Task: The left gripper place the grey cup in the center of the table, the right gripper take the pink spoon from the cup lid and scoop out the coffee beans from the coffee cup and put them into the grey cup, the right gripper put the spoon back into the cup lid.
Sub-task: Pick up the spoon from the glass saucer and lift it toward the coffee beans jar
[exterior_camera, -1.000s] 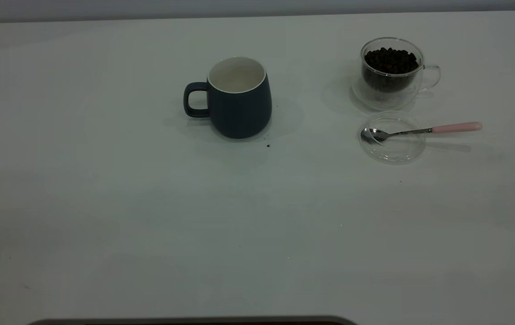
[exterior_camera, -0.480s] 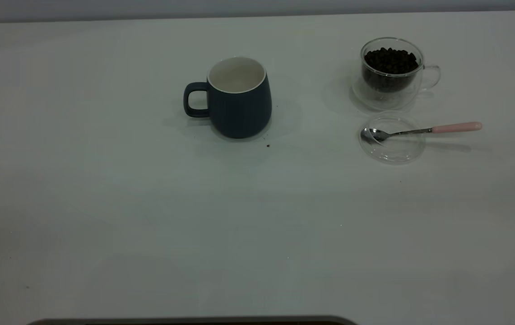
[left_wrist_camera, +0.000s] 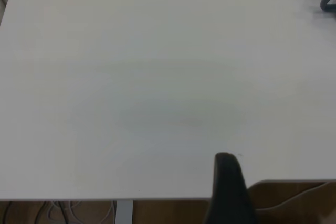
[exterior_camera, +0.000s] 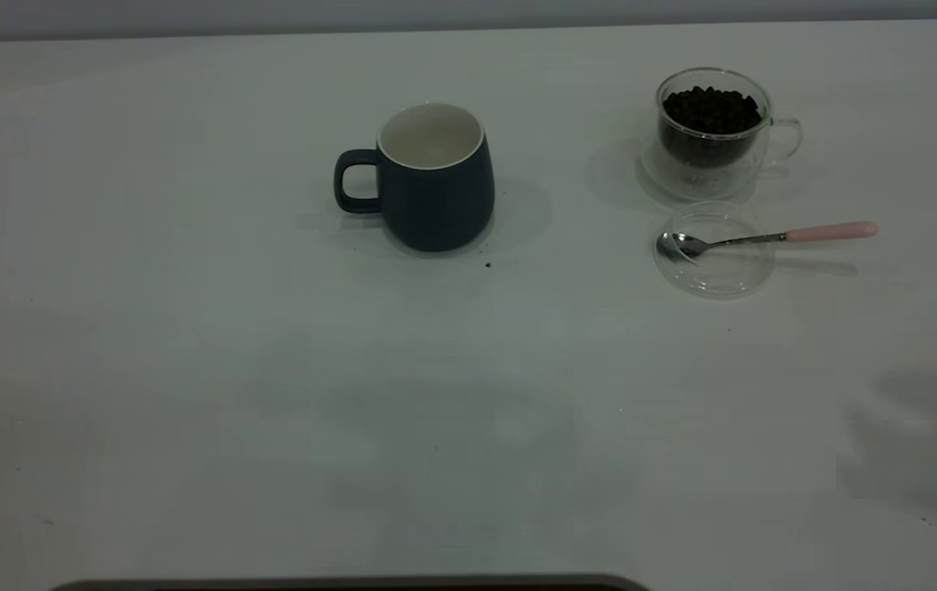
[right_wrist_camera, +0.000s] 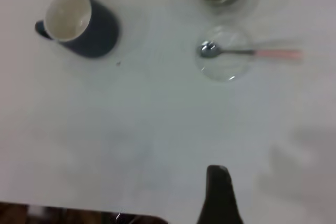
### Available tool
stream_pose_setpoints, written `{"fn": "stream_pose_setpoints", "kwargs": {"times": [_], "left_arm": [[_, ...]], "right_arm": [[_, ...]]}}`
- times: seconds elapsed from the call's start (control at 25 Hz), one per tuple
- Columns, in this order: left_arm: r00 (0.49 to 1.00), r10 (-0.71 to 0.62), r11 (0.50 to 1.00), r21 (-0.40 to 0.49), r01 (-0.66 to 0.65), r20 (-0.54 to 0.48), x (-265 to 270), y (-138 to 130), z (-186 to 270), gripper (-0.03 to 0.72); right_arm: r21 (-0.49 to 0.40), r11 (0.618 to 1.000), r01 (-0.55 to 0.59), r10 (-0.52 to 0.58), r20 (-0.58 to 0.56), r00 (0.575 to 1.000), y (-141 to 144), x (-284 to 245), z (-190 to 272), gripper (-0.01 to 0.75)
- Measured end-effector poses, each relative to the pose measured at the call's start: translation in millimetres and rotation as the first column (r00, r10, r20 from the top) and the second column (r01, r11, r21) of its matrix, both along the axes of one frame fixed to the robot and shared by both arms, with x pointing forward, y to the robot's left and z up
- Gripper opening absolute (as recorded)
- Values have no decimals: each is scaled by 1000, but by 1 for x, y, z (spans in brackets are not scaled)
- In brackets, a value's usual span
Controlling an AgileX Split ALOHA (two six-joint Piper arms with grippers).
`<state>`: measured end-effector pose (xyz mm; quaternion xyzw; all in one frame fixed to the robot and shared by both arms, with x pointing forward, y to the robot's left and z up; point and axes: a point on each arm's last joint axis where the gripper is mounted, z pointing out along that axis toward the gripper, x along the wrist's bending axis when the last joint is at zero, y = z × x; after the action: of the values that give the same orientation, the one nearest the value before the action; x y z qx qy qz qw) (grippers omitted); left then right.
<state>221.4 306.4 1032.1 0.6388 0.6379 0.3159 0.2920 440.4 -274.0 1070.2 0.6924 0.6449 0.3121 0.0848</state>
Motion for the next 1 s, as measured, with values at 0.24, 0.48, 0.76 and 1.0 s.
{"fn": "stream_pose_setpoints", "kwargs": {"times": [0.24, 0.48, 0.76, 1.0], "left_arm": [[1000, 0, 1000, 0, 0, 0, 0, 0, 0, 567], [1000, 0, 1000, 0, 0, 0, 0, 0, 0, 567], [1000, 0, 1000, 0, 0, 0, 0, 0, 0, 567], [1000, 0, 1000, 0, 0, 0, 0, 0, 0, 567]], "right_arm": [[94, 996, 5, 11, -168, 986, 4, 59, -58, 601], [224, 973, 59, 3, -268, 963, -18, 90, -115, 601], [290, 950, 114, -2, -359, 933, -31, 106, -175, 601], [313, 936, 159, -22, -397, 917, -34, 113, -224, 601]]}}
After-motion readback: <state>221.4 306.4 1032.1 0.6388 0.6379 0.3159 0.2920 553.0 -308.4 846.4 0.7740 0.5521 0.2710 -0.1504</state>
